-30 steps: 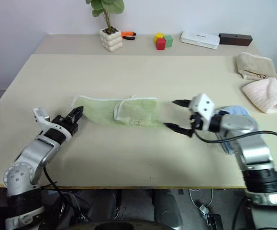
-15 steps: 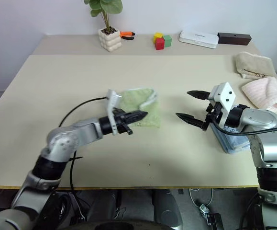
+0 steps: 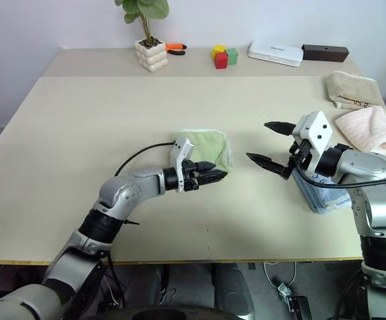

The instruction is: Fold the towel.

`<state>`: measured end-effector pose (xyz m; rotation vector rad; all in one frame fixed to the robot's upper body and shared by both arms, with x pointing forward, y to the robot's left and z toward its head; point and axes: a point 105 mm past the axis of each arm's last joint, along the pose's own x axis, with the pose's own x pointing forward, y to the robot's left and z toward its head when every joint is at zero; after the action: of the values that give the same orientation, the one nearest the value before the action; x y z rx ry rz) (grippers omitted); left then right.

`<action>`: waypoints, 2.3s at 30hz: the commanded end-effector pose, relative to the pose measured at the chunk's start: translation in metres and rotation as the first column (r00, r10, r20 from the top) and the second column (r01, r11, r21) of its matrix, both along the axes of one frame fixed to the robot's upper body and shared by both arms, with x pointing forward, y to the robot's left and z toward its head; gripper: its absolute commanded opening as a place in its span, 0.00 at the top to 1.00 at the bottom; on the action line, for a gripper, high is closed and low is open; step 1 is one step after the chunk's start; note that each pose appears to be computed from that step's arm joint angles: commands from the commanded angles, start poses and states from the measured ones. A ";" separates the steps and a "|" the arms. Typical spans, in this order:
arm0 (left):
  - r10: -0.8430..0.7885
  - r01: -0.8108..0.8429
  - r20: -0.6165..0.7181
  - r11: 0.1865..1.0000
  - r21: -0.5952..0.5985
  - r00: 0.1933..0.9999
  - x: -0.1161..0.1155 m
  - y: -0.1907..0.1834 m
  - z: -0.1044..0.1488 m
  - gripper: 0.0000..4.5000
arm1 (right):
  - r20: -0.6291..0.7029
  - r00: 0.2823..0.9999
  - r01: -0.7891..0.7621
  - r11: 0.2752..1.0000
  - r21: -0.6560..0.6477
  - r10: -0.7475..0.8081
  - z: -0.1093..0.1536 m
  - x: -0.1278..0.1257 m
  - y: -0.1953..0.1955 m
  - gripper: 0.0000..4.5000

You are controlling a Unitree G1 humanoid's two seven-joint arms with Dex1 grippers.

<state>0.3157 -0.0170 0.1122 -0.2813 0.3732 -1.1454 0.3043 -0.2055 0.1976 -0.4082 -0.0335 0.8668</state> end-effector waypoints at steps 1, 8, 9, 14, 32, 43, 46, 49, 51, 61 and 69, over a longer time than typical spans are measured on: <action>-0.037 0.043 0.066 0.995 -0.088 0.997 -0.007 0.004 0.025 0.02 | 0.078 0.997 0.007 1.000 0.000 -0.007 0.019 0.001 -0.001 0.00; 0.043 -0.014 0.156 0.983 -0.184 0.987 -0.003 0.040 0.060 0.02 | 0.132 0.989 0.041 0.987 0.157 -0.062 0.039 0.016 0.007 0.00; 0.070 -0.038 0.161 0.980 -0.196 0.985 0.000 0.044 0.063 0.02 | 0.133 0.989 0.043 0.982 0.183 -0.068 0.041 0.017 0.010 0.00; 0.331 -0.282 0.103 0.902 -0.328 0.938 0.031 0.073 0.084 0.13 | 0.083 0.989 0.075 0.896 0.437 -0.124 0.043 0.023 0.047 0.21; 0.613 -0.597 0.051 0.783 -0.172 0.789 0.076 0.039 0.039 0.99 | -0.104 0.803 0.582 0.735 0.348 -0.587 -0.045 0.067 0.115 1.00; 0.669 -0.669 0.072 0.743 -0.020 0.740 0.080 0.079 -0.006 0.99 | -0.149 0.743 0.669 0.726 0.162 -0.652 -0.110 0.061 0.089 1.00; 0.674 -0.676 0.103 0.736 -0.020 0.731 0.081 0.087 -0.004 0.99 | -0.172 0.757 0.654 0.728 0.207 -0.631 -0.104 0.060 0.087 1.00; 0.668 -0.666 0.128 0.743 -0.065 0.733 0.082 0.093 0.010 1.00 | -0.182 0.766 0.641 0.716 0.276 -0.616 -0.091 0.062 0.085 0.88; 0.678 -0.665 0.130 0.735 -0.130 0.724 0.085 0.098 0.028 0.80 | -0.154 0.774 0.628 0.713 0.313 -0.614 -0.076 0.066 0.084 0.70; 0.675 -0.652 0.206 0.738 -0.176 0.708 0.085 0.140 0.078 0.01 | 0.148 0.769 0.569 0.772 0.285 -0.622 -0.016 0.082 0.031 0.00; 0.510 -0.510 -0.080 0.860 0.026 0.856 0.043 0.163 0.028 0.01 | 0.083 0.977 0.149 0.913 0.380 -0.194 0.022 0.042 0.034 0.00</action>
<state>0.3691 0.1492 0.1300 -0.3700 0.3452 -0.5368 0.3601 -0.1727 0.1950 -0.1218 -0.1909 0.5659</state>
